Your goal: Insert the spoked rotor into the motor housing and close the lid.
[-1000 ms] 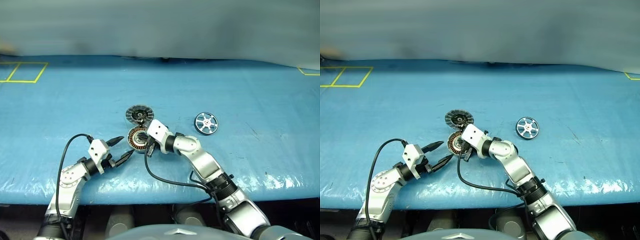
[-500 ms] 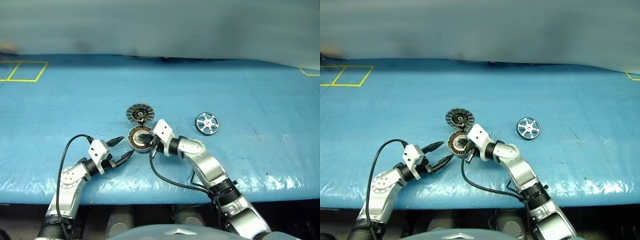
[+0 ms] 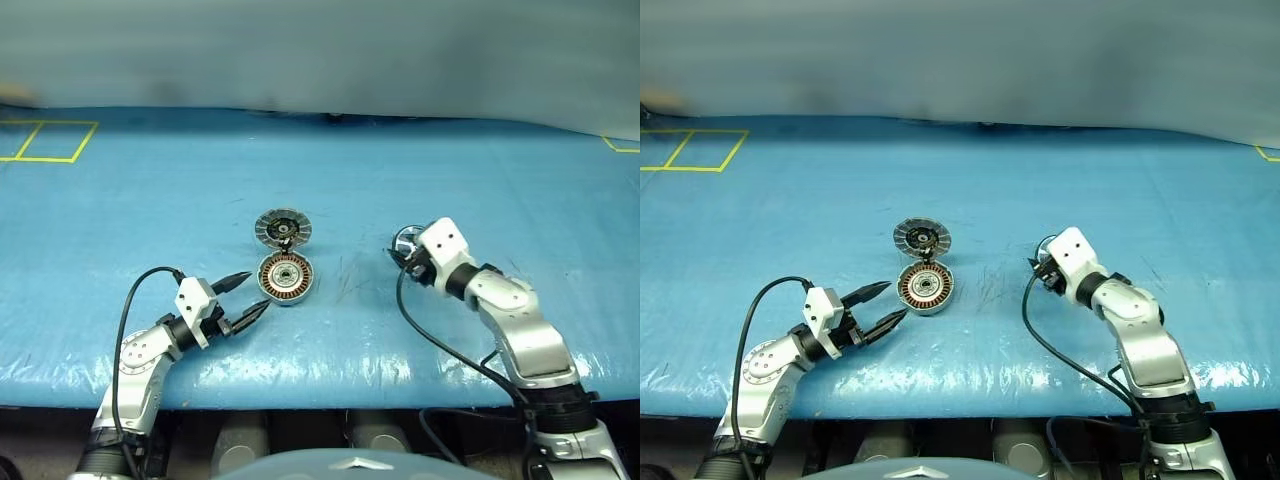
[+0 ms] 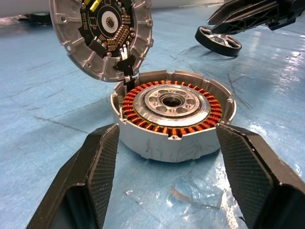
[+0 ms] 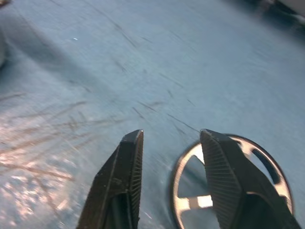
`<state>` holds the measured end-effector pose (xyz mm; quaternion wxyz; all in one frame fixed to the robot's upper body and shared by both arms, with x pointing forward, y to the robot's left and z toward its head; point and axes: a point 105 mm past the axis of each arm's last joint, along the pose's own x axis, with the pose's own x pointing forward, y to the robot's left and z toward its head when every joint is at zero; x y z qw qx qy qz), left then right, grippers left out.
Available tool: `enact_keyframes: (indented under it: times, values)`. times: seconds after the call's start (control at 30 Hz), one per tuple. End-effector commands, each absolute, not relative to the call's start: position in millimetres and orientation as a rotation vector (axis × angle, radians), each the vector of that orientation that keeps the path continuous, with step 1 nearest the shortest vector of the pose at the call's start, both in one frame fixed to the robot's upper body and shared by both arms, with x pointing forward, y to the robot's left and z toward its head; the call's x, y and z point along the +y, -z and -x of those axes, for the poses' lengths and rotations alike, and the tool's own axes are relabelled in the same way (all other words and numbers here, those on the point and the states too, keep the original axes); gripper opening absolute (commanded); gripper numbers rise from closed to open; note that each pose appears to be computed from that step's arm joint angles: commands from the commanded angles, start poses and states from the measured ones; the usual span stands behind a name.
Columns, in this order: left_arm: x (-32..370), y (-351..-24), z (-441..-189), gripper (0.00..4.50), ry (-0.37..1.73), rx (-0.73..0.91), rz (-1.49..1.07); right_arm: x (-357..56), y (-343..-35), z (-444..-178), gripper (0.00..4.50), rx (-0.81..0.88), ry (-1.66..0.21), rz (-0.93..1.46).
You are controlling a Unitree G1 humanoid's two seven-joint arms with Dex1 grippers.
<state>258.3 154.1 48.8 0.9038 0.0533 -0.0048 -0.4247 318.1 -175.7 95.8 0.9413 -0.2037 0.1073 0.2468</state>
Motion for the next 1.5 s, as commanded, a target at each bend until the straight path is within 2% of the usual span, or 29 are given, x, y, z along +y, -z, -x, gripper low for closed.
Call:
enact_keyframes:
  times: [0.03,0.27,0.7,1.2,1.37,1.5]
  values:
    - [153,-53,-259,3.42,0.882,-0.044,-0.108,-199,-110,-320,2.29,0.2,-0.412,0.444]
    - [151,-50,-259,3.42,0.878,-0.045,-0.107,-219,-99,-322,2.29,0.272,-0.342,0.42]
    - [153,-46,-256,3.42,0.866,-0.031,-0.112,-223,-80,-320,2.29,0.365,-0.36,0.482]
    - [150,-44,-257,3.42,0.871,-0.02,-0.111,-212,-75,-335,2.29,0.404,-0.491,0.598]
    - [150,-44,-256,3.42,0.865,-0.018,-0.114,-202,-57,-328,2.29,0.496,-0.603,0.531]
    - [150,-44,-256,3.42,0.86,-0.019,-0.113,-198,-54,-325,1.63,0.499,-0.633,0.464]
